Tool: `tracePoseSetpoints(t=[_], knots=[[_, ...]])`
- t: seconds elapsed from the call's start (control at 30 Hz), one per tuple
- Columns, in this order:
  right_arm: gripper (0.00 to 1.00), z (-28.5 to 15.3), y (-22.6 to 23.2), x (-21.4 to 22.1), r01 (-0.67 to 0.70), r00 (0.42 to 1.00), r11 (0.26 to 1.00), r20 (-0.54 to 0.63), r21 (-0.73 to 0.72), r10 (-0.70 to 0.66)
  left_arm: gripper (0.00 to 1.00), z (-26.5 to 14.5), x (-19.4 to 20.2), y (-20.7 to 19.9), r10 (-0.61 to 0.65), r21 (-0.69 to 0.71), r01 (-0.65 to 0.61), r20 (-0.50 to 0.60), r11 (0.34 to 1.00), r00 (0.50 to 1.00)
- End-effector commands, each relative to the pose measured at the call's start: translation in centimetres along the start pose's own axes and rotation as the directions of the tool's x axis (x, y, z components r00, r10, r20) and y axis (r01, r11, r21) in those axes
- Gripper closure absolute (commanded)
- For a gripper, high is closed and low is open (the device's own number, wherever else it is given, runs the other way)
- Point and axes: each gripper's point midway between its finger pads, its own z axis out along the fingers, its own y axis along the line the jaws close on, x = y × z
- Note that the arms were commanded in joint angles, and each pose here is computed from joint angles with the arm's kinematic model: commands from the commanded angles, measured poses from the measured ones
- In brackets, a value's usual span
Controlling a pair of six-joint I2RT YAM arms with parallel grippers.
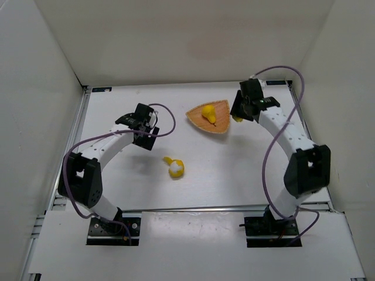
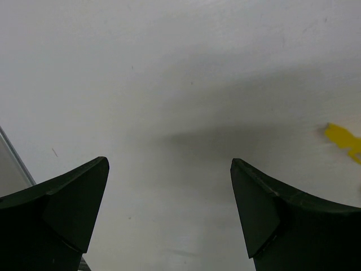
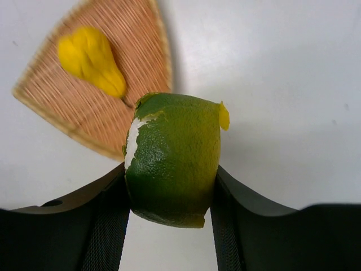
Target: Place and organize the fake fruits in the fruit bowl
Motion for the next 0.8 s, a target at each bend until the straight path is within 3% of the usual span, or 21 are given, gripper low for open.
tracePoseSetpoints(t=[0.0, 0.17, 0.27, 0.3, 0.4, 0.47, 0.5, 0.6, 0.63, 0.73, 0.77], knots=[[0.74, 3.7, 2.9, -0.6, 0.07, 0.997, 0.997, -0.035, -0.009, -0.071, 0.0, -2.2, 1.0, 0.7, -0.044, -0.018, 0.045, 0.04, 0.999, 0.998], [0.72, 8.1, 5.8, -0.4, 0.118, 0.988, 0.993, -0.097, -0.011, -0.118, 0.0, -3.0, 3.0, 1.1, -0.021, -0.028, 0.022, 0.035, 0.999, 0.999], [0.42, 8.2, 6.8, -0.9, 0.135, 0.985, 0.99, -0.101, -0.048, -0.139, 0.0, -3.5, 3.3, -0.3, 0.076, -0.014, -0.076, 0.048, 0.997, 0.996], [0.2, 8.1, 7.0, -1.3, 0.133, 0.986, 0.99, -0.093, -0.052, -0.137, 0.0, -3.7, 3.3, -0.8, 0.109, -0.007, -0.109, 0.057, 0.994, 0.992], [0.0, 7.0, 7.3, -2.0, 0.136, 0.987, 0.988, -0.073, -0.074, -0.141, 0.0, -4.3, 2.7, -3.5, 0.256, 0.055, -0.262, 0.106, 0.963, 0.961], [0.0, 5.1, 7.6, -3.5, 0.136, 0.99, 0.986, -0.028, -0.094, -0.139, 0.0, -4.7, 2.2, -5.0, 0.352, 0.084, -0.366, 0.15, 0.927, 0.924], [0.0, 4.7, 7.3, -3.2, 0.137, 0.99, 0.986, -0.032, -0.092, -0.14, 0.0, -4.9, 1.5, -6.0, 0.433, 0.112, -0.457, 0.188, 0.883, 0.882], [0.0, 1.1, 6.2, -3.8, 0.131, 0.991, 0.987, 0.01, -0.089, -0.131, 0.0, -6.6, -0.7, -9.2, 0.515, 0.214, -0.583, 0.301, 0.784, 0.802], [0.0, 0.4, 5.6, -3.7, 0.131, 0.991, 0.988, 0.016, -0.077, -0.13, 0.0, -6.5, 0.1, -10.2, 0.534, 0.285, -0.594, 0.264, 0.752, 0.803], [0.0, -2.0, 3.7, -3.3, 0.116, 0.992, 0.992, 0.049, -0.041, -0.114, 0.0, -8.9, -1.5, -13.8, 0.445, 0.484, -0.534, 0.295, 0.693, 0.846], [0.0, -1.8, 2.3, -1.5, 0.125, 0.992, 0.992, 0.017, -0.007, -0.125, 0.0, -8.3, -1.1, -14.9, 0.441, 0.534, -0.509, 0.262, 0.675, 0.859]])
